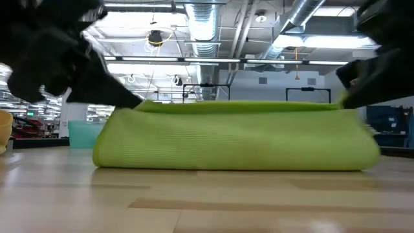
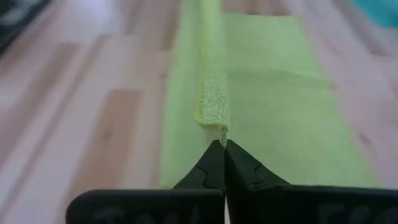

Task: Fold microfiber towels
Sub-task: Fold the light green microfiber cloth

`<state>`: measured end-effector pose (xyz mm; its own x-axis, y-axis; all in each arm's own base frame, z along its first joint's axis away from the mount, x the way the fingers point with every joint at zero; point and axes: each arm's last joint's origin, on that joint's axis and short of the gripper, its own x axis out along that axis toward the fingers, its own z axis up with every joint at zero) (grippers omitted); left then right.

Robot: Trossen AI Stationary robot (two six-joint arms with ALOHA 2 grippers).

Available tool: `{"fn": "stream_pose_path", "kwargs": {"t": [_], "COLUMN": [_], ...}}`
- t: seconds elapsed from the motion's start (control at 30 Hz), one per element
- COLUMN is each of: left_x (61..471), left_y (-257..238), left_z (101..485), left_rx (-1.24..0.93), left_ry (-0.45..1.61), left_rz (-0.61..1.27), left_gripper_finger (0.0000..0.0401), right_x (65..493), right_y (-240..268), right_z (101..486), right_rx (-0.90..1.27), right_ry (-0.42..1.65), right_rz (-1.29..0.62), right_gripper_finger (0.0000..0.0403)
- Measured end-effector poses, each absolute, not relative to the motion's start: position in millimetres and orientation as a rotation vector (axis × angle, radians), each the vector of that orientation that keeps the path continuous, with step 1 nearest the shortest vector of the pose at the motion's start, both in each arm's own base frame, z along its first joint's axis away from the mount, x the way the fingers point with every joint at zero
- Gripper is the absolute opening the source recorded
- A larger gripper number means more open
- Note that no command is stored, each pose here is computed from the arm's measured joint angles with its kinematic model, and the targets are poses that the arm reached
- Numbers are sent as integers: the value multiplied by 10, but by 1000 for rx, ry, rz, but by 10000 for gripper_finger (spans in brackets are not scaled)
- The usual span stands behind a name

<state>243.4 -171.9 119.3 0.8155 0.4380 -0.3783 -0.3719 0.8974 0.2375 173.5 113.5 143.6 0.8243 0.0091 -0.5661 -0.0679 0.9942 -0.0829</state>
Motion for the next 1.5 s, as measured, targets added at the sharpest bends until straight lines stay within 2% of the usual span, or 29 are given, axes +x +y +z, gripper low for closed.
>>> {"fn": "stream_pose_path", "kwargs": {"t": [0.17, 0.5, 0.93, 1.03, 1.33, 1.5], "left_x": [2349, 2424, 2547, 2547, 2540, 2534], "left_y": [-1553, -1327, -1233, -1232, -1231, -1197], "left_z": [1048, 1000, 1060, 1061, 1050, 1029], "left_rx": [26, -124, -201, -202, -208, -274], "left_ry": [434, 415, 342, 340, 354, 351], "left_rz": [504, 607, 643, 644, 640, 668], "left_gripper_finger": [0, 0, 5, 27, 138, 163], "right_x": [1869, 1994, 1954, 1952, 1933, 1917], "right_y": [902, 541, 490, 498, 489, 484], "right_z": [1438, 1410, 1358, 1358, 1346, 1326], "right_rx": [-51, 31, 72, 77, 104, 99], "right_ry": [602, 659, 720, 720, 738, 760], "right_rz": [-88, -193, -250, -248, -268, -274], "right_gripper_finger": [11, 12, 10, 9, 9, 13]}}
